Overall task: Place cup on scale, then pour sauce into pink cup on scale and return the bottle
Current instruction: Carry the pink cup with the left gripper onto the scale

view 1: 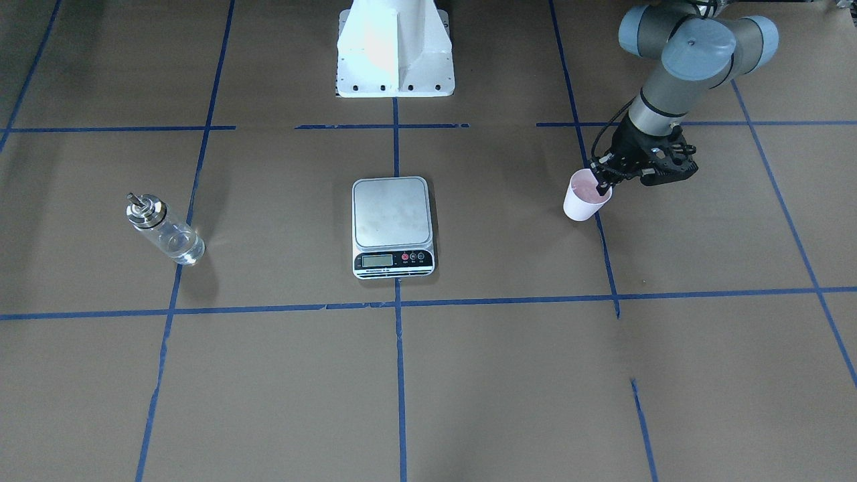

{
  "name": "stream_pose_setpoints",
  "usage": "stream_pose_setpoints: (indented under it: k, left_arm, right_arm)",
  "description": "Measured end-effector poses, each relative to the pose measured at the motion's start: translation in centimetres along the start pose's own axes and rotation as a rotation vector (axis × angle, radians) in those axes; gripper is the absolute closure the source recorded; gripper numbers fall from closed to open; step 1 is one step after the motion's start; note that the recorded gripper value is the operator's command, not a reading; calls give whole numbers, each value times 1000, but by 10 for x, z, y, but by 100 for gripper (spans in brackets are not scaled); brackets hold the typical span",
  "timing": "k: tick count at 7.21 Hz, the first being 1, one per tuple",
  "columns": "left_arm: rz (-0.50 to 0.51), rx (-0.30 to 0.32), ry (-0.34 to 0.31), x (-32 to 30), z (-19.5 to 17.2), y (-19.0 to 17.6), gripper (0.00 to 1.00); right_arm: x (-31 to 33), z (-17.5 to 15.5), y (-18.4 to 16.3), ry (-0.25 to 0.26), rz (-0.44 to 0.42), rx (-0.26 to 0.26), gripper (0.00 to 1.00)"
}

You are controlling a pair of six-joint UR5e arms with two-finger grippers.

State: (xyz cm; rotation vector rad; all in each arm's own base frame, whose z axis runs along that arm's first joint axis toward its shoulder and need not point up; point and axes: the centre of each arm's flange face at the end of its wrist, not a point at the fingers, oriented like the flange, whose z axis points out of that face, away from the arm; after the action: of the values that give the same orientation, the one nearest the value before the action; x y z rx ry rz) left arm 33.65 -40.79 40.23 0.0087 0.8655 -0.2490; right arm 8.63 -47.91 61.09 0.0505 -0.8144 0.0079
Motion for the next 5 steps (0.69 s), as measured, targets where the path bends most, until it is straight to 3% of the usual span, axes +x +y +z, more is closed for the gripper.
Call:
stream_pose_setpoints:
  k: [3, 5]
  left_arm:
    - [-25, -7, -37, 82, -63, 3, 100]
    - [-104, -15, -12, 155, -94, 0, 100]
  right_arm:
    - [-5, -5, -3, -2, -11, 10, 0]
    - [-8, -8, -3, -5, -17, 15, 0]
